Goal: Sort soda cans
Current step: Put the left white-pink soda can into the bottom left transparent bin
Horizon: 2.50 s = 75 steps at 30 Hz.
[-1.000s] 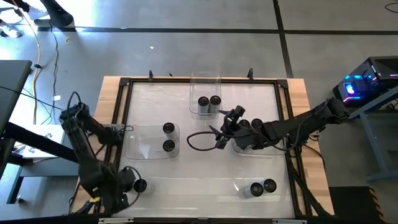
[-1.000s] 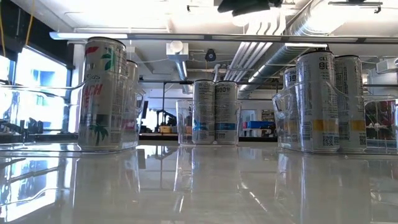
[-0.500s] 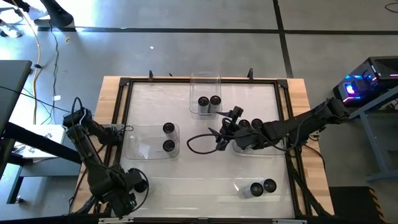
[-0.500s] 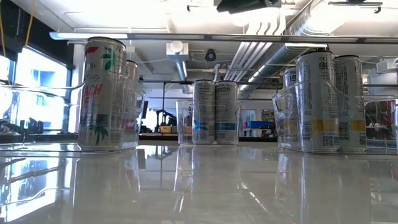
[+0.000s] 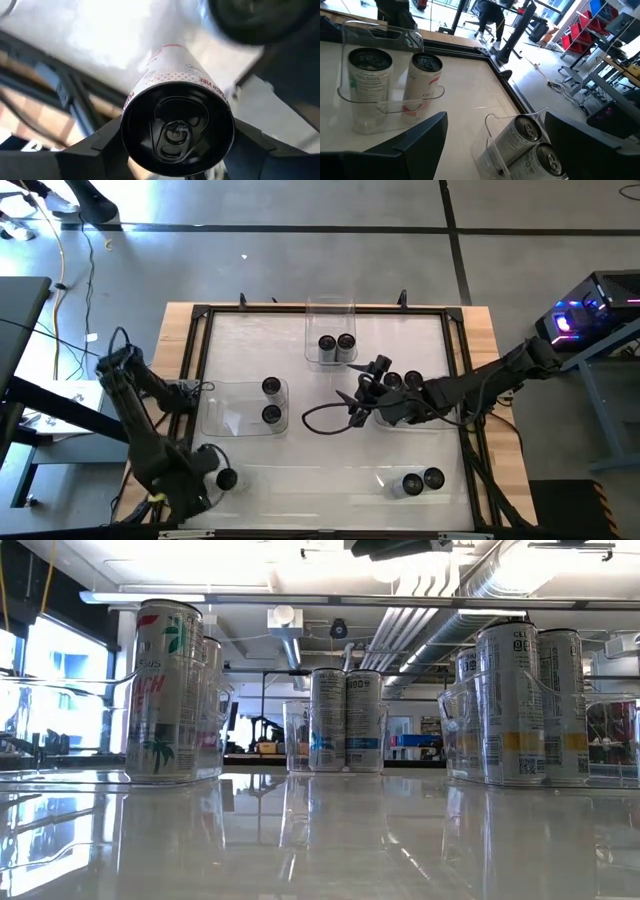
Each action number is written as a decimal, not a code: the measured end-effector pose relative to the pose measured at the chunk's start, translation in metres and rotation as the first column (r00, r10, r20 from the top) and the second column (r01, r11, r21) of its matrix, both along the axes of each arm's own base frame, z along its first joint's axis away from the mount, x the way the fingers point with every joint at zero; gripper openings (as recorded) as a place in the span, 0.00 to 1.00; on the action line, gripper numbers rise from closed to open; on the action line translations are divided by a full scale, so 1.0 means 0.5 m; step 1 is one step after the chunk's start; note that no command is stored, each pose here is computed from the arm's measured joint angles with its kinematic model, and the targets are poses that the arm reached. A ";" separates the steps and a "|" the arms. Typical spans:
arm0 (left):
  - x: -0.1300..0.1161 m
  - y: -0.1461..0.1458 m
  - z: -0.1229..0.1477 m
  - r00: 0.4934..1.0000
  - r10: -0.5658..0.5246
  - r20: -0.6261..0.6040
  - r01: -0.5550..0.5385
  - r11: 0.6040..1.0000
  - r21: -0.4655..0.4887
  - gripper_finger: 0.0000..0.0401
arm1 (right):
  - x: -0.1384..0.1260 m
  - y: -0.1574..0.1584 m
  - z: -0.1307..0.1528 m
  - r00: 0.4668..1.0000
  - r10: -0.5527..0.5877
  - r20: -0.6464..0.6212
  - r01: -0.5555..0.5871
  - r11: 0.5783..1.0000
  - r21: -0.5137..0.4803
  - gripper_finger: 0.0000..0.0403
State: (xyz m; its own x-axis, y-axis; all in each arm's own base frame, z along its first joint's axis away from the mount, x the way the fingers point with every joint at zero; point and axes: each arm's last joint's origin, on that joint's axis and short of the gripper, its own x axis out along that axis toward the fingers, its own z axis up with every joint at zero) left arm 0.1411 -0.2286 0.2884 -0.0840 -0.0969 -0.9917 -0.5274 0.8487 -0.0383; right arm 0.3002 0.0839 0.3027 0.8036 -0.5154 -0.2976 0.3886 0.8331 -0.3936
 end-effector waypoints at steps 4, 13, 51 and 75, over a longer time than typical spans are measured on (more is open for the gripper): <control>-0.025 0.045 0.047 0.999 0.048 -0.018 -0.048 0.998 -0.030 0.59 | -0.001 0.004 0.000 1.000 0.006 0.000 -0.006 1.000 0.000 0.82; -0.079 0.153 0.204 0.964 0.167 0.206 -0.132 0.976 -0.174 0.59 | -0.007 0.002 -0.011 0.999 -0.012 -0.035 0.012 1.000 0.024 0.82; 0.054 0.439 0.236 0.844 -0.330 0.424 0.259 0.941 0.217 0.59 | -0.022 0.038 -0.016 1.000 0.018 -0.020 -0.016 0.996 0.091 0.82; 0.001 0.448 0.105 0.935 -0.257 0.243 0.223 0.962 0.160 0.59 | -0.022 0.039 -0.016 1.000 0.017 -0.013 -0.015 0.994 0.107 0.82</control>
